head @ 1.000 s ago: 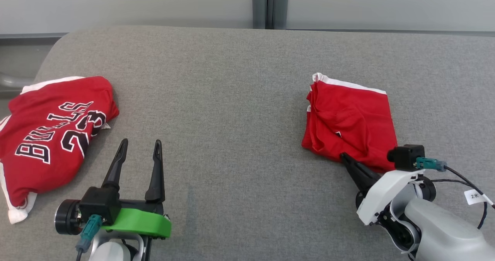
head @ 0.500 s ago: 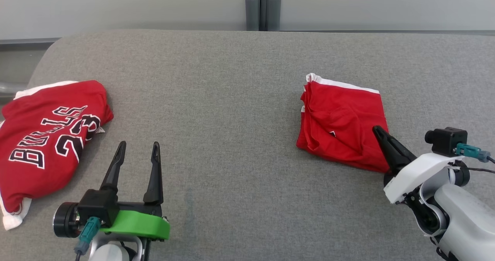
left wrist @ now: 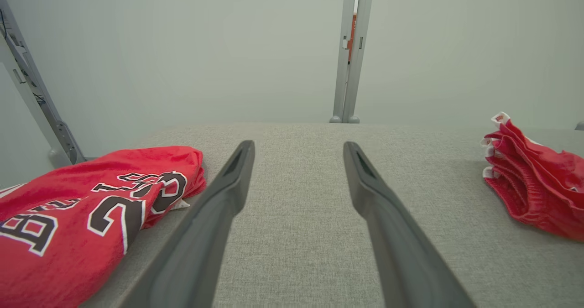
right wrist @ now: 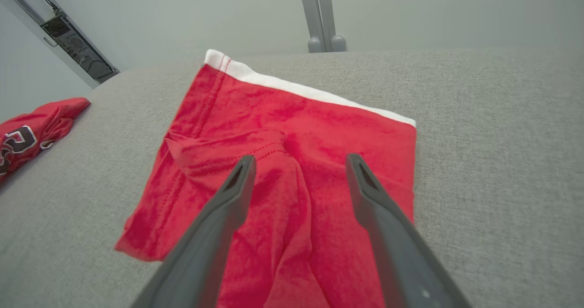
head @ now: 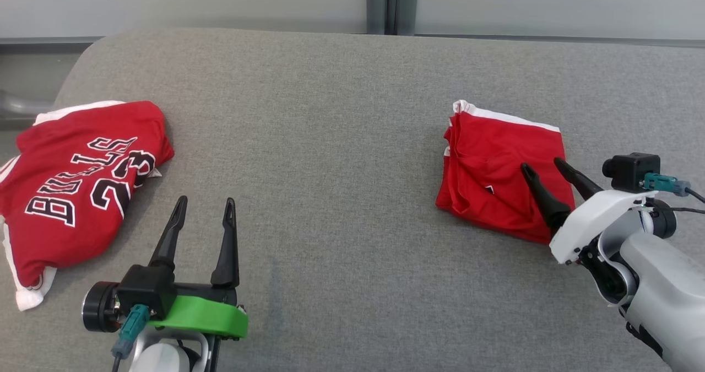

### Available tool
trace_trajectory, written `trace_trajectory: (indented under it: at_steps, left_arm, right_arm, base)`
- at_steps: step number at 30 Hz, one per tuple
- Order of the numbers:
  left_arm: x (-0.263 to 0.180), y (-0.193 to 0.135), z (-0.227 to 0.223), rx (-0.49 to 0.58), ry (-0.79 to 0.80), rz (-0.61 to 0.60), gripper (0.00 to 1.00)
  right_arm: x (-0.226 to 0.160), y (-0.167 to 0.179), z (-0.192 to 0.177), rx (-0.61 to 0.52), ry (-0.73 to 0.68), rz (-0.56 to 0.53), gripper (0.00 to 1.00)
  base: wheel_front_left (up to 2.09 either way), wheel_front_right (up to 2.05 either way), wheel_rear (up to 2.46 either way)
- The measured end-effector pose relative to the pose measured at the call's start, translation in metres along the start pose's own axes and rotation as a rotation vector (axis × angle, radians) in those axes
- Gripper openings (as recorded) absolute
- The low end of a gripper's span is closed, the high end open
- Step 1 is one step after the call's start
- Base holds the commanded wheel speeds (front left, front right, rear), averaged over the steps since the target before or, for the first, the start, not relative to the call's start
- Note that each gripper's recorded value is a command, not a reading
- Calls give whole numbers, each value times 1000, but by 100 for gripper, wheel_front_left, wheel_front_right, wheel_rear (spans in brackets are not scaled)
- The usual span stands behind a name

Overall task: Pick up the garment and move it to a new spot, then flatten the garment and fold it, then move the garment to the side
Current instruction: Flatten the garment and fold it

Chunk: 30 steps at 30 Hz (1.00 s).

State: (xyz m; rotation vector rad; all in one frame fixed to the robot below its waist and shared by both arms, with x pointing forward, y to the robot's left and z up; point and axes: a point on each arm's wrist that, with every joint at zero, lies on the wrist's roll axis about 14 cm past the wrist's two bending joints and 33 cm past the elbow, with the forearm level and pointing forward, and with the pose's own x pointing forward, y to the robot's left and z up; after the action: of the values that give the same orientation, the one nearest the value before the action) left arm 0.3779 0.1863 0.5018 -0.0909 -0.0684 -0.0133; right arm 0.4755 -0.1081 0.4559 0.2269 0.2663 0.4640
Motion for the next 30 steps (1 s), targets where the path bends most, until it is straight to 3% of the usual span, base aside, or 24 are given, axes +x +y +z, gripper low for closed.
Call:
trace_trajectory:
  at_steps: [7,8,9,11,24,25,26,30]
  left_arm:
    - [-3,6,-4,0,15,19,100]
    - [-3,6,-5,-1,16,21,100]
    - [-3,7,-5,-1,17,22,100]
    - [-3,7,-5,-1,18,23,100]
    - [-3,0,1,-7,-3,7,100]
    - [-3,-1,1,-8,-3,4,100]
    - [-3,-2,1,-9,-4,0,100]
    - [-1,-6,2,-11,-5,-13,100]
  right_arm:
    - [14,6,-17,9,83,18,100]
    - [14,7,-22,11,99,21,96]
    - [15,8,-25,14,111,23,57]
    - [16,10,-26,22,117,29,0]
    - [-7,45,-25,17,83,138,0]
    - [-9,49,-28,12,88,151,40]
    - [-12,54,-29,3,87,166,100]
    - [-17,62,-20,11,47,189,100]
  base:
    - [0,0,0]
    - [0,0,0]
    - [0,0,0]
    - [0,0,0]
    - [0,0,0]
    - [0,0,0]
    - [0,0,0]
    - [0,0,0]
